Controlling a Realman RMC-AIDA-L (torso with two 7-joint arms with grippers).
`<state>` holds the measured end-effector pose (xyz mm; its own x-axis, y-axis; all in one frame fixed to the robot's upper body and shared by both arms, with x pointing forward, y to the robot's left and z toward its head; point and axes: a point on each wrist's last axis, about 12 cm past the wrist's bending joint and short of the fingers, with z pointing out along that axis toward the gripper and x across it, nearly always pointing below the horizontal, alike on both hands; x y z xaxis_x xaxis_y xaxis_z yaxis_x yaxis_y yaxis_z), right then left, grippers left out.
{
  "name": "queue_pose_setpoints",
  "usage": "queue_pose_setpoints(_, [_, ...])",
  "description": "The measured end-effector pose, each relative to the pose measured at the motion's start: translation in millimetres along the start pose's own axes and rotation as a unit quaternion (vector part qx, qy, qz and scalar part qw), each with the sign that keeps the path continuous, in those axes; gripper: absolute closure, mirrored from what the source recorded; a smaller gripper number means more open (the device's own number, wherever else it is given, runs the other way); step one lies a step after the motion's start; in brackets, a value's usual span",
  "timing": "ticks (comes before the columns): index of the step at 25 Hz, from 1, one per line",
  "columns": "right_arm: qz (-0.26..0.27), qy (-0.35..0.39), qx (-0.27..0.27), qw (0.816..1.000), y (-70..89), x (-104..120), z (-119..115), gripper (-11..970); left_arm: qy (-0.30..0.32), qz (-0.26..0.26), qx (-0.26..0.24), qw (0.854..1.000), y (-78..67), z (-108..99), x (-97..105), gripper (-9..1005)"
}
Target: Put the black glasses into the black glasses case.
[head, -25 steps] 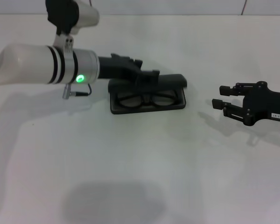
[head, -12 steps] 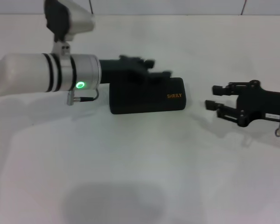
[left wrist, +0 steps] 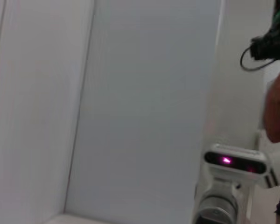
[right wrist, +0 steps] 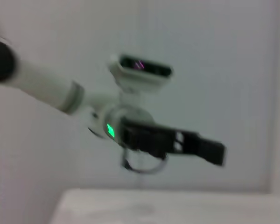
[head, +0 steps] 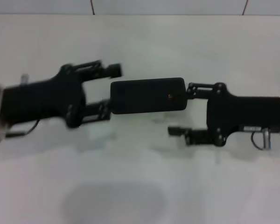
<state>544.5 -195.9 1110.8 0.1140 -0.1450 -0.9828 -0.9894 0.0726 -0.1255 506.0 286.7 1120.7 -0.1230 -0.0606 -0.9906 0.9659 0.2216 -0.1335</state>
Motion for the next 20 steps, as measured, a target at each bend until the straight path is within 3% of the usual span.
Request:
queue_pose_setpoints(2, [-0.015,-0.017,-0.025,0.999,6.5,-2.7,0.7,319,-0.011,0.027,-0.004,1.000,-18.1,-10.5,13.8,316])
queue_pose_setpoints(6, [-0.026,-0.036,-0.051,0.998,11.2,-3.9,7.2,152,-0.004,0.040,0.014,0.999,-34.7,-16.7,25.5,316])
queue_pose_setpoints(11, [-0.028,-0.034,-0.064,0.997,10.1,-2.3,15.3,109,0.012,0.028,0.023,0.999,-41.1,-17.3,34.0,317])
queue_pose_setpoints(20, [-0.028,-0.043,-0.049,0.997,12.6,1.4,11.4,99,0.033,0.029,0.040,0.998,-40.0,-12.5,36.5,317])
